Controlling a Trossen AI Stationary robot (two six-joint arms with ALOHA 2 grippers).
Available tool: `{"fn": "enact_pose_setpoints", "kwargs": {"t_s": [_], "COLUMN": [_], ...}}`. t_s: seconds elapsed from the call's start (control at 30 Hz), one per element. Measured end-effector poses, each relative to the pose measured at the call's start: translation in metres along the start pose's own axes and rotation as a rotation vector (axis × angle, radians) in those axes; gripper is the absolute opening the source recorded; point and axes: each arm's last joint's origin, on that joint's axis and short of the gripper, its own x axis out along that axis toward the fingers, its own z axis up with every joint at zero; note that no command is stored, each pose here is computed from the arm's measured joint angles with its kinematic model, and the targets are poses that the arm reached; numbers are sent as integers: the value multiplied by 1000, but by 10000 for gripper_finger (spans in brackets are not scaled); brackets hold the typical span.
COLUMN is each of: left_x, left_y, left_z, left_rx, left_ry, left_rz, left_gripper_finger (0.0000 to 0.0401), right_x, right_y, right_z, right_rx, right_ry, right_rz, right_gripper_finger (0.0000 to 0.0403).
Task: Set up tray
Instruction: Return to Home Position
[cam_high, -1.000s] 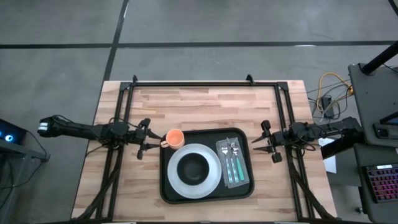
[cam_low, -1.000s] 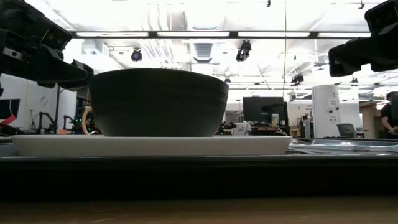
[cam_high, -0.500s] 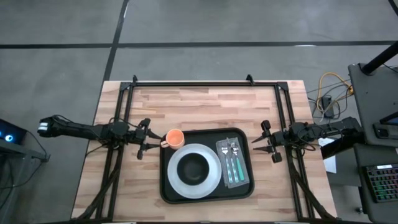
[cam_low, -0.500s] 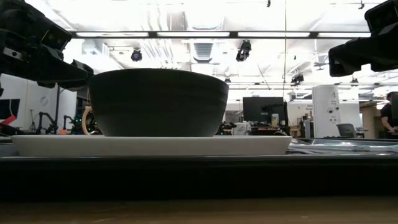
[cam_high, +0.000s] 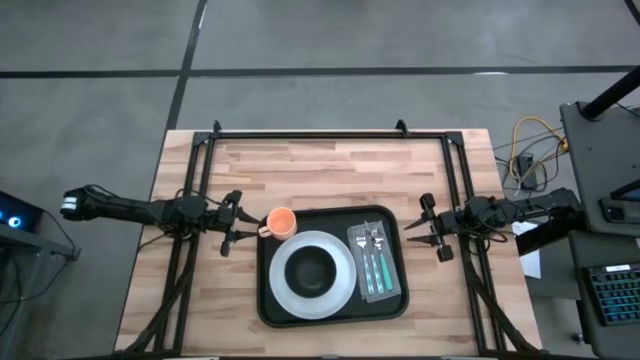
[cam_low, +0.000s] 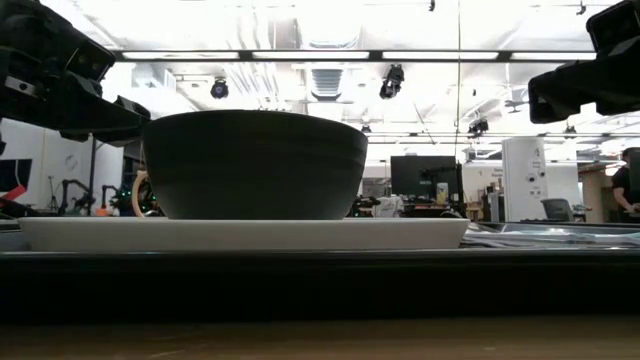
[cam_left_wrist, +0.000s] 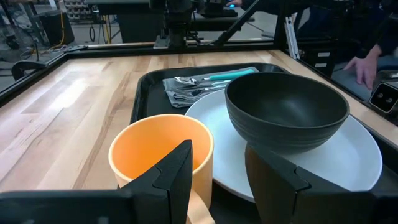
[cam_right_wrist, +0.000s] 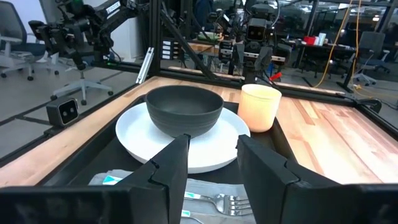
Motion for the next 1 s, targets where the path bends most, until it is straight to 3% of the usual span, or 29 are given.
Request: {"fn": "enact_pose_setpoints", "kwargs": {"t_s": [1.0], "left_x": [0], "left_y": [0], "left_z": [0], "left_rx": [0], "left_ry": [0], "left_rz": [0], "left_gripper_finger": [130], "right_x": [0], "right_y": [0], "right_z": [0], "right_rx": [1], "right_ry": [-1], "right_rz": [0], "right_gripper_finger": [123]}}
